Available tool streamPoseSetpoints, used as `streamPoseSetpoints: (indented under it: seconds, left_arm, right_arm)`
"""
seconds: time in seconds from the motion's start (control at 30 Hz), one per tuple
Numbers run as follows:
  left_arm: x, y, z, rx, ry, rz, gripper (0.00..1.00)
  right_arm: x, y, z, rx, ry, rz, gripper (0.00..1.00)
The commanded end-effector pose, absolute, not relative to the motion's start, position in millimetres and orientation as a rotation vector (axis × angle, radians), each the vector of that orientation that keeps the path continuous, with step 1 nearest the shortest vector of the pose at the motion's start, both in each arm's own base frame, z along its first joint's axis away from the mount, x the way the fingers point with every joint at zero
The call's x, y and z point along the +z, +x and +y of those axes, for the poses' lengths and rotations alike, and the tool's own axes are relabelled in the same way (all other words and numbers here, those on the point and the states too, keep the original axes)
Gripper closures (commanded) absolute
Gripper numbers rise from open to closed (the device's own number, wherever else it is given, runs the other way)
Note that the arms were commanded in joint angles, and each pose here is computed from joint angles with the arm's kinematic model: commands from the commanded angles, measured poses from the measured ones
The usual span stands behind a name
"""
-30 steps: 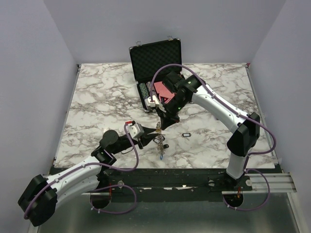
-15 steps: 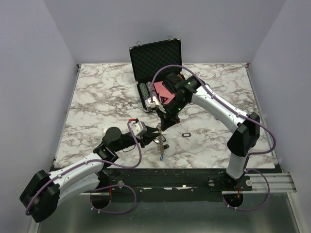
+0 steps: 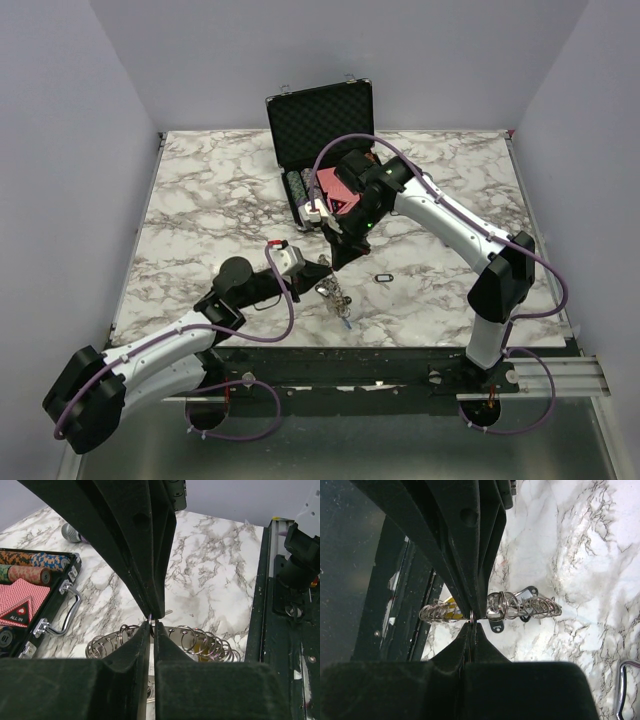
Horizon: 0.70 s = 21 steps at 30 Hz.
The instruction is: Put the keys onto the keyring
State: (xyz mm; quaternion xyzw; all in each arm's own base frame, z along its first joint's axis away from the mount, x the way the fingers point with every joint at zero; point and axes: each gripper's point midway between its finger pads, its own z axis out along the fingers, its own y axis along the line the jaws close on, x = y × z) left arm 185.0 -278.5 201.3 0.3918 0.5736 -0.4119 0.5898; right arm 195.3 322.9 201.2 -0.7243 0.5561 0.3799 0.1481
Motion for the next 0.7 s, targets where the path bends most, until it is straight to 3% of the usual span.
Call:
streamPoseSetpoints:
  seconds: [0.0, 0.03, 0.13, 0.17, 0.27, 0.33, 0.67]
  left_arm:
    - [214, 184, -283, -0.979, 0.928, 1.311, 0.93]
    - [214, 184, -284, -0.979, 0.927, 1.317, 1.00]
    - [213, 187, -282, -0.978, 0.893, 1.350, 1.00]
    - [213, 189, -280, -0.974, 0.865, 1.357, 1.00]
    - [224, 188, -270, -0.991, 0.761, 1.306, 1.00]
    - [224, 183, -265, -1.019, 0.714, 1.299, 1.00]
    - [241, 158, -239, -1.147, 0.531, 1.175, 1.00]
  right_arm:
    - [216, 186, 329, 1.148, -2.059, 1.525, 1.00]
    - [217, 185, 329, 1.150, -2.057, 1.525, 1.00]
    - [218, 184, 331, 1.168, -2.041, 1.521, 0.99]
    - [218, 182, 331, 1.182, -2.027, 1.529, 0.94]
    - [223, 180, 333, 1.206, -1.983, 1.526, 0.66]
    - [227, 178, 332, 1.234, -1.958, 1.511, 0.57]
    - [253, 160, 322, 1.579, -1.751, 1.226, 0.53]
